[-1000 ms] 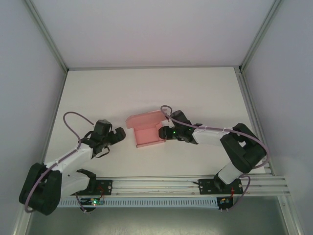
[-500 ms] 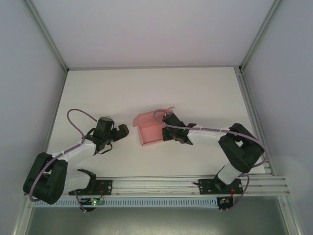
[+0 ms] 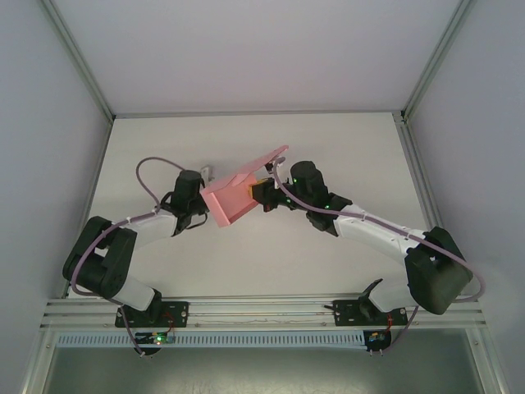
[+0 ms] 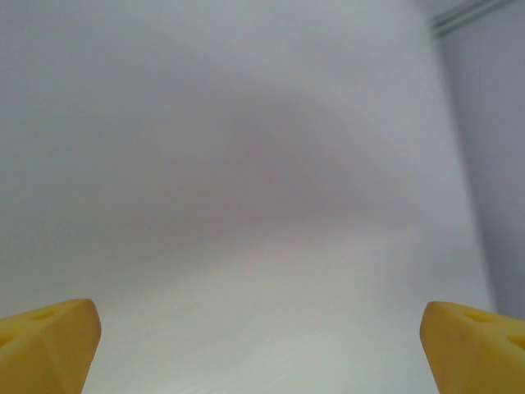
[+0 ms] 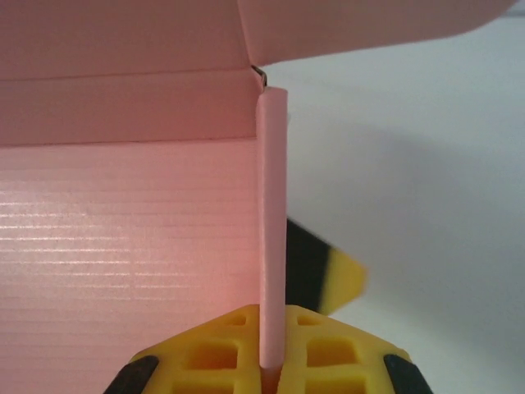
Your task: Assemble paper box
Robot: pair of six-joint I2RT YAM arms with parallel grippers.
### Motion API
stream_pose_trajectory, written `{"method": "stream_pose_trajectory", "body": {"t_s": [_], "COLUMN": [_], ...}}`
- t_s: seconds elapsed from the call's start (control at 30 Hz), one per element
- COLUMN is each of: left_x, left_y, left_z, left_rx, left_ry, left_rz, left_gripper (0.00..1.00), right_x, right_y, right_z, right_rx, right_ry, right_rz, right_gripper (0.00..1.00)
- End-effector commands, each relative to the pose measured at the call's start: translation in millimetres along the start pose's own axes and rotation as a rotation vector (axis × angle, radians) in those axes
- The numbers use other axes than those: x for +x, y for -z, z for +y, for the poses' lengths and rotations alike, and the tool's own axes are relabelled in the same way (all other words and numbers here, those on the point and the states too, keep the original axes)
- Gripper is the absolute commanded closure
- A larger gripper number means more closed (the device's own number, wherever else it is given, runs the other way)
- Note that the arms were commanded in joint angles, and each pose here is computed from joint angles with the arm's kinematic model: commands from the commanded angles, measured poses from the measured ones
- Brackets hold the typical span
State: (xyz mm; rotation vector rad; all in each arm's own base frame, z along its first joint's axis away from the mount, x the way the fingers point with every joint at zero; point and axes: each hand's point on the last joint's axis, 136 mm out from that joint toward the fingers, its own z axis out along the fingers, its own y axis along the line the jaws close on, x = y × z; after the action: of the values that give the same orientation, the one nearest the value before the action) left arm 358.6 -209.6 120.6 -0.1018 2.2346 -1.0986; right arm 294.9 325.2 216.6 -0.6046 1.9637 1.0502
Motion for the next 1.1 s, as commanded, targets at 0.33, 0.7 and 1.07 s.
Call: {"method": "stream_pose_trajectory", "body": {"t_s": [0.33, 0.7, 1.07], "left_x": [-31.8, -27.5, -26.3], "left_y": [12.7, 25.1, 7.9], "left_z": [-102.8, -127.1, -10.2], "left_rx": [0.167, 0.166, -0.349], "left_ry": [-0.264, -0.324, -0.208], "left_rz": [-0.033, -0.060, -0.051], "left_gripper": [0.00, 0.00, 0.00], "right_x": [40.6, 52.5, 4.4], "right_y": [4.2, 5.2, 38.2], "right_z": [-83.4, -113.9, -88.7], "right_rx": [0.762, 1.071, 0.724], "right_ry": [0.290, 0.370, 0.141], "right_rz": [0.274, 0.339, -0.024], "right_gripper": [1.00, 1.00, 1.00]}}
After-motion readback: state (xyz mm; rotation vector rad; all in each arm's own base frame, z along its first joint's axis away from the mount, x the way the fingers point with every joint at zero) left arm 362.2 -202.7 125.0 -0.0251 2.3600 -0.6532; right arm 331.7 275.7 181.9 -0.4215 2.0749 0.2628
